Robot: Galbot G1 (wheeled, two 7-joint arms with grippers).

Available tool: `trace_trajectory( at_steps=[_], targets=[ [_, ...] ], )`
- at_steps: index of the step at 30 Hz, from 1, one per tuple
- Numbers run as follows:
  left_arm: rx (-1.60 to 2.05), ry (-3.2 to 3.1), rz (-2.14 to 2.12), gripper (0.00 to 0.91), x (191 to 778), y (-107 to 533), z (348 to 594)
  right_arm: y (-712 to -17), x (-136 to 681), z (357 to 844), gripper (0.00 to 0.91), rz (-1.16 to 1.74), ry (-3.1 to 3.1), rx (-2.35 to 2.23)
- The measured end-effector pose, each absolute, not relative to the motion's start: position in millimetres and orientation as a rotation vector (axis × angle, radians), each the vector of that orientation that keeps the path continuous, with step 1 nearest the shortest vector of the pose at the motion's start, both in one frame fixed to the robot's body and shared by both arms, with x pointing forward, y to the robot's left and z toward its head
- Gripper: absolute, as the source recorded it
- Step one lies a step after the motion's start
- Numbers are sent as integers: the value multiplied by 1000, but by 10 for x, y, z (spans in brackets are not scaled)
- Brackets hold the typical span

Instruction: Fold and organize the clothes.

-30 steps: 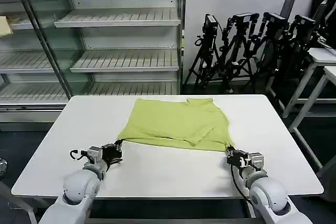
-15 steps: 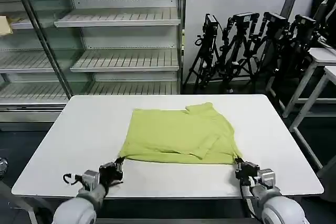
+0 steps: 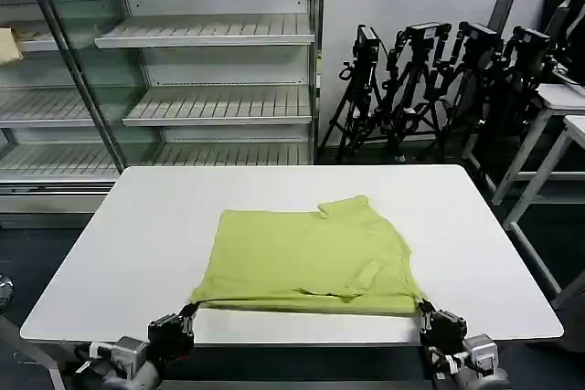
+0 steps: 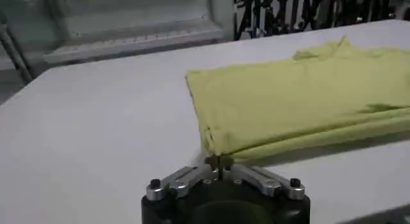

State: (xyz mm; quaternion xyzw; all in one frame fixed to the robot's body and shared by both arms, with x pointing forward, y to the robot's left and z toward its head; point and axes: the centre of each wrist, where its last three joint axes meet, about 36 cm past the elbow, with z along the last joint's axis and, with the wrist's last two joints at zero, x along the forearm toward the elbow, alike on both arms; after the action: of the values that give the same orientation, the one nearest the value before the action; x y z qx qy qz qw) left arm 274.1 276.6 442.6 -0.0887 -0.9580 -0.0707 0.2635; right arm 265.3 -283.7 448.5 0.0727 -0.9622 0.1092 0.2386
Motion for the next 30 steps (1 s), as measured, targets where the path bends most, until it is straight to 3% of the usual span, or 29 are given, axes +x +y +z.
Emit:
trace_trajectory(
  at_steps=[16,30],
  targets=[
    [-191,-2706,-227,907,2713,2838,4754,-2817,2664,4881,907,265,-2730,179],
    [-297,-2774,-239,907,3458,2848,4702,-2647,4012,4852,907,133,-2853,99]
  ],
)
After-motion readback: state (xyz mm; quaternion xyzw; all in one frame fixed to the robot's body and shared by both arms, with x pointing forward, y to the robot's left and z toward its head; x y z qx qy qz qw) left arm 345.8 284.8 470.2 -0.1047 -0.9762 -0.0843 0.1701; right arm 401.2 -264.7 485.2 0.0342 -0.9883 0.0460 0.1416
